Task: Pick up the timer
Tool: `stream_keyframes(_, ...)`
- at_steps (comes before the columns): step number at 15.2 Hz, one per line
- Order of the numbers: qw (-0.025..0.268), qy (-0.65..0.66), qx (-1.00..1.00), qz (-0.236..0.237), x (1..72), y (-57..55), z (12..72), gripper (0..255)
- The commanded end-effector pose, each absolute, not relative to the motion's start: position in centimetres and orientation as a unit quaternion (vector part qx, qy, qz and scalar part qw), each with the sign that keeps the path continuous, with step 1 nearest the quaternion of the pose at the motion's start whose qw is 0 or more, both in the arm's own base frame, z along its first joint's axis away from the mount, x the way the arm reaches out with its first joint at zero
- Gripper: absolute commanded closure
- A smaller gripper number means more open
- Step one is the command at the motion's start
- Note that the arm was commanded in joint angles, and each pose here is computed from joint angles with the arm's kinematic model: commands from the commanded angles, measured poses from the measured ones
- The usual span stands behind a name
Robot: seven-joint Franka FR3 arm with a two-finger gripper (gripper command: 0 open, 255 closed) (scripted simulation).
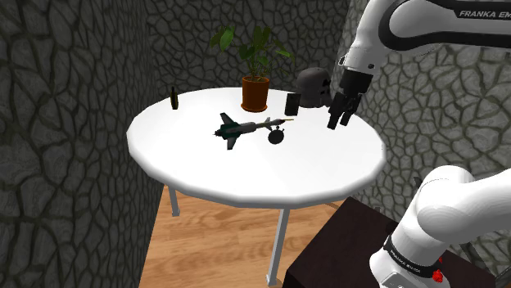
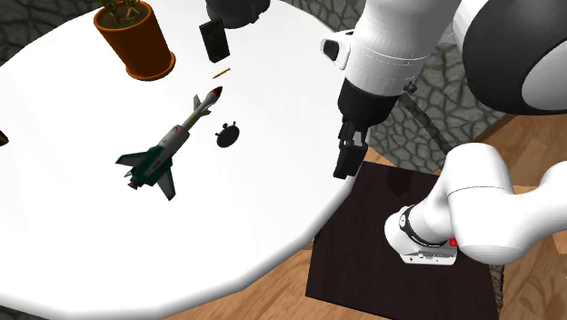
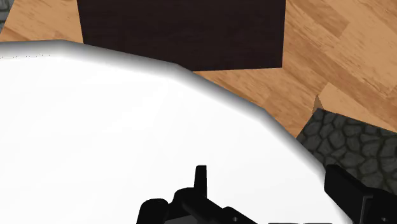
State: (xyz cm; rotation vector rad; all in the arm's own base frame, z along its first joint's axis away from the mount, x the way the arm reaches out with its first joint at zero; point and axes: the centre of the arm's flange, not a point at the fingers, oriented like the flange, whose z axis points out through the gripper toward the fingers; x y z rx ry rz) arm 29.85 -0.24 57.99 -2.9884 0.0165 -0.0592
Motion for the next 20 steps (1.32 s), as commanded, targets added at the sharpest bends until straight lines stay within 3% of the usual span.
stream_keyframes(1, 0.076, 0.006, -0.997, -0.020, 29.9, -0.2, 58.0, 0)
stream_keyframes(20, 0.045, 0.111, -0.993, -0.009, 52.0, -6.6, 48.6, 0)
